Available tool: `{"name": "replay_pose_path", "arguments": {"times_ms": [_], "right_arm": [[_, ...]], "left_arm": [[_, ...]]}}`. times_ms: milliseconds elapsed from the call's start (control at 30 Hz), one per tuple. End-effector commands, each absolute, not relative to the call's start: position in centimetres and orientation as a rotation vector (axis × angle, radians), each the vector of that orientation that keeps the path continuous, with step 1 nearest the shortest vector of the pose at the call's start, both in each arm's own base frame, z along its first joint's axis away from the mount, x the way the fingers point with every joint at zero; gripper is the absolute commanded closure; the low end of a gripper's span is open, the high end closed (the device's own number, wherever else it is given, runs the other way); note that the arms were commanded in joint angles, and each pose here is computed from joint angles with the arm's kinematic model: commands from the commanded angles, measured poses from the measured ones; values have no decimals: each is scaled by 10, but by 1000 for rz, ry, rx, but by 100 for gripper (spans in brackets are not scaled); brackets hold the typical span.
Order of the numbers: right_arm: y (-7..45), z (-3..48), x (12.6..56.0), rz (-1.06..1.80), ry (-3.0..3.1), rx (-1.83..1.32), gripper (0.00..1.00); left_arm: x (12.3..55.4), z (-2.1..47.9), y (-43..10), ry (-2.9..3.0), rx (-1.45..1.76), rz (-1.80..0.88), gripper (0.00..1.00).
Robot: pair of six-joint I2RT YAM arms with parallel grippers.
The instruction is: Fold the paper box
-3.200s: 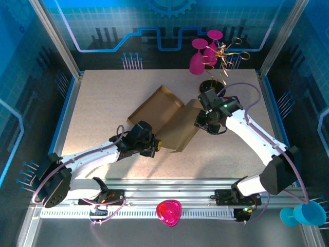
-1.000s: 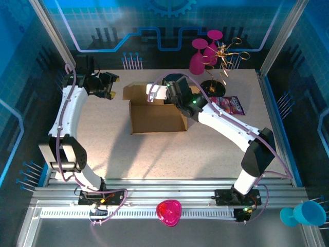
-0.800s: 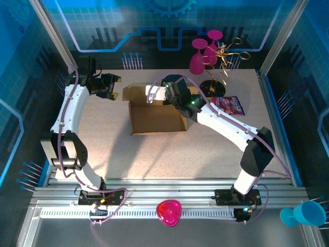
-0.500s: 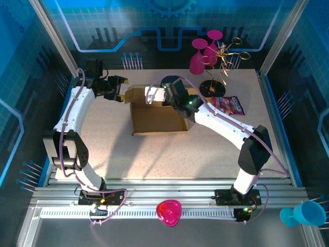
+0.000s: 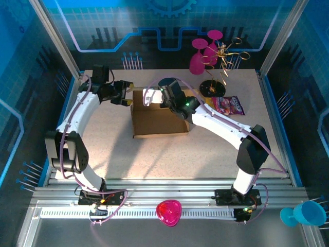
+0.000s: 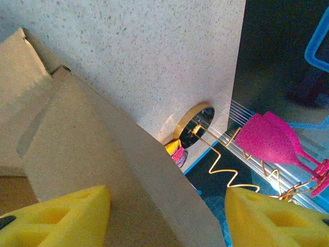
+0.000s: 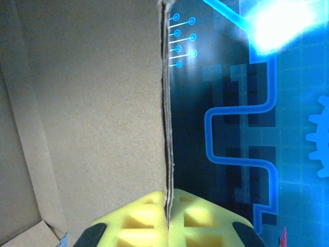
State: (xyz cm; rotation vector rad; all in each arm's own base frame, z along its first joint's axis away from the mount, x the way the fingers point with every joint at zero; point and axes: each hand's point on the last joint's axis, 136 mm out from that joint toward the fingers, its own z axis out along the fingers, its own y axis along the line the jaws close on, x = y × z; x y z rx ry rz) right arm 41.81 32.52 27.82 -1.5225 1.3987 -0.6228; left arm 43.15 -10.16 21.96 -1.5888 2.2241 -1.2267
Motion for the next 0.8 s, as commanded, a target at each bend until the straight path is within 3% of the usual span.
{"name": "replay_pose_path", "arguments": {"times_ms": [0, 767], "right_arm": [[340, 292, 414, -592, 1373, -1462, 100], [354, 273, 401, -688, 1217, -1515, 100]], "left_arm": [[430, 233, -113, 2187, -1584, -1337, 39], [435, 198, -129, 2307, -1601, -1423, 45]]}}
